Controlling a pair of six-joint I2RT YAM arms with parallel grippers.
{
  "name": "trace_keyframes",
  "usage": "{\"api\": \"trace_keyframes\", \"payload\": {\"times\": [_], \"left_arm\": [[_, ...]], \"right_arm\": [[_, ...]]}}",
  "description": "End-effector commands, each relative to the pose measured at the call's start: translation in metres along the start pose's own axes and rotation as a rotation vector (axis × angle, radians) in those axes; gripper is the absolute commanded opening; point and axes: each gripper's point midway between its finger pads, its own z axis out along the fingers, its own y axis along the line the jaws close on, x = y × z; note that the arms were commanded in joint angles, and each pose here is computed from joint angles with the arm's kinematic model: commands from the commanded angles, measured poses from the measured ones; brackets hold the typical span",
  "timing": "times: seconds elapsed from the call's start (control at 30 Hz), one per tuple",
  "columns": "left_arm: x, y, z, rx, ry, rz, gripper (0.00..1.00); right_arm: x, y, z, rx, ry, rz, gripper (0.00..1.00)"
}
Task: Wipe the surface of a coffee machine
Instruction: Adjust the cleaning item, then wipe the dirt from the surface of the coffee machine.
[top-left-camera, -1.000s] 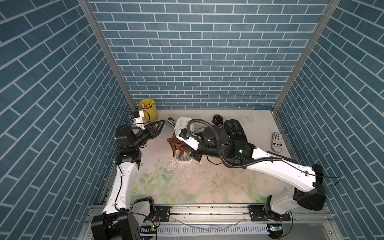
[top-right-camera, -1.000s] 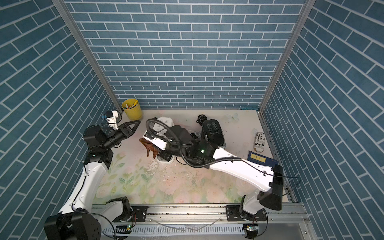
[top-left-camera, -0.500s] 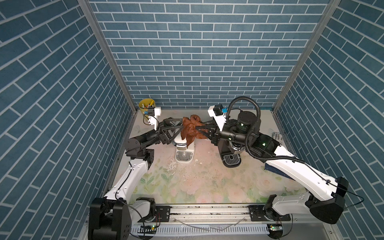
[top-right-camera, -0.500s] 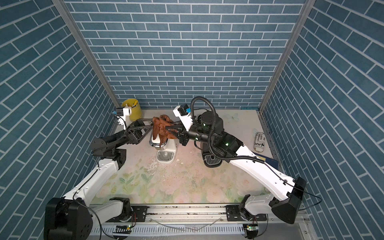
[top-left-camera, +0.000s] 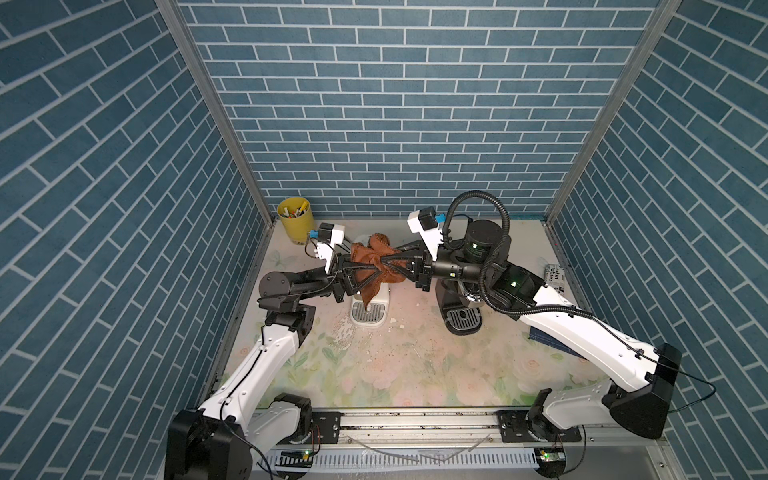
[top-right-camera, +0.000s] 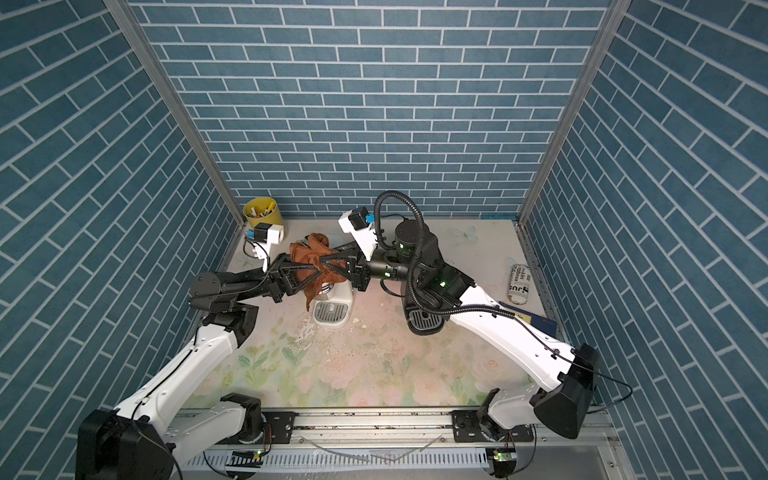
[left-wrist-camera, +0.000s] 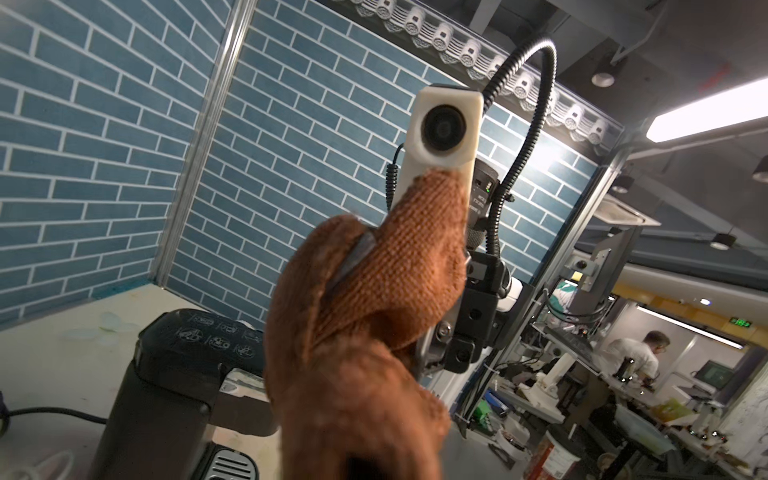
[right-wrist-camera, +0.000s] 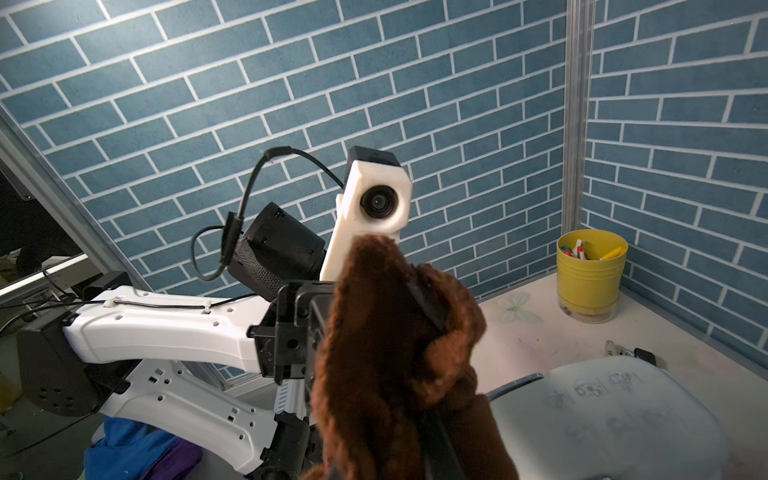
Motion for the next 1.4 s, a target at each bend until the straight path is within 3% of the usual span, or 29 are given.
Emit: {"api": "trace_keyframes", "payload": {"times": [0.0, 0.07, 0.17, 0.2, 0.3, 0.4, 0.47, 0.57, 0.67, 0.8, 1.13, 1.2, 1.37], "left_arm": [[-0.008, -0.015, 0.002, 0.043, -0.016, 0.069, 0.00], [-0.013, -0.015, 0.002, 0.041, -0.033, 0.070, 0.00], [-0.023, 0.007, -0.009, -0.073, -0.092, 0.046, 0.00], [-0.026, 0.020, -0.017, -0.140, -0.113, 0.027, 0.00], [-0.021, 0.080, -0.061, -0.501, -0.146, -0.053, 0.00], [0.006, 0.130, -0.120, -0.956, -0.080, -0.141, 0.00], [0.021, 0.152, -0.147, -1.138, -0.018, -0.192, 0.00], [0.041, 0.184, -0.168, -1.284, 0.109, -0.294, 0.00], [0.051, 0.212, -0.164, -1.262, 0.153, -0.387, 0.00], [0.053, 0.237, -0.147, -1.157, 0.100, -0.435, 0.00], [0.091, 0.237, -0.143, -1.060, 0.093, -0.388, 0.00], [0.082, 0.232, -0.141, -1.051, 0.108, -0.345, 0.00], [0.024, 0.210, -0.111, -0.928, 0.105, -0.196, 0.00]], "right_arm": [[-0.008, 0.004, 0.004, -0.015, -0.026, 0.019, 0.00], [-0.006, -0.005, 0.003, 0.036, -0.025, 0.026, 0.02], [-0.001, -0.036, -0.001, 0.212, -0.010, 0.050, 0.42], [0.001, -0.046, -0.002, 0.272, 0.002, 0.056, 0.51], [0.006, -0.083, -0.009, 0.488, 0.058, 0.078, 0.60], [0.018, -0.115, -0.012, 0.663, 0.158, 0.097, 0.63], [0.033, -0.132, -0.002, 0.713, 0.251, 0.097, 0.64], [0.059, -0.152, 0.017, 0.745, 0.386, 0.109, 0.65], [0.077, -0.166, 0.033, 0.760, 0.484, 0.121, 0.65], [0.104, -0.179, 0.051, 0.778, 0.572, 0.124, 0.64], [0.139, -0.174, 0.066, 0.757, 0.676, 0.089, 0.62], [0.143, -0.173, 0.065, 0.753, 0.687, 0.090, 0.62], [0.149, -0.172, 0.061, 0.752, 0.706, 0.090, 0.61]]}}
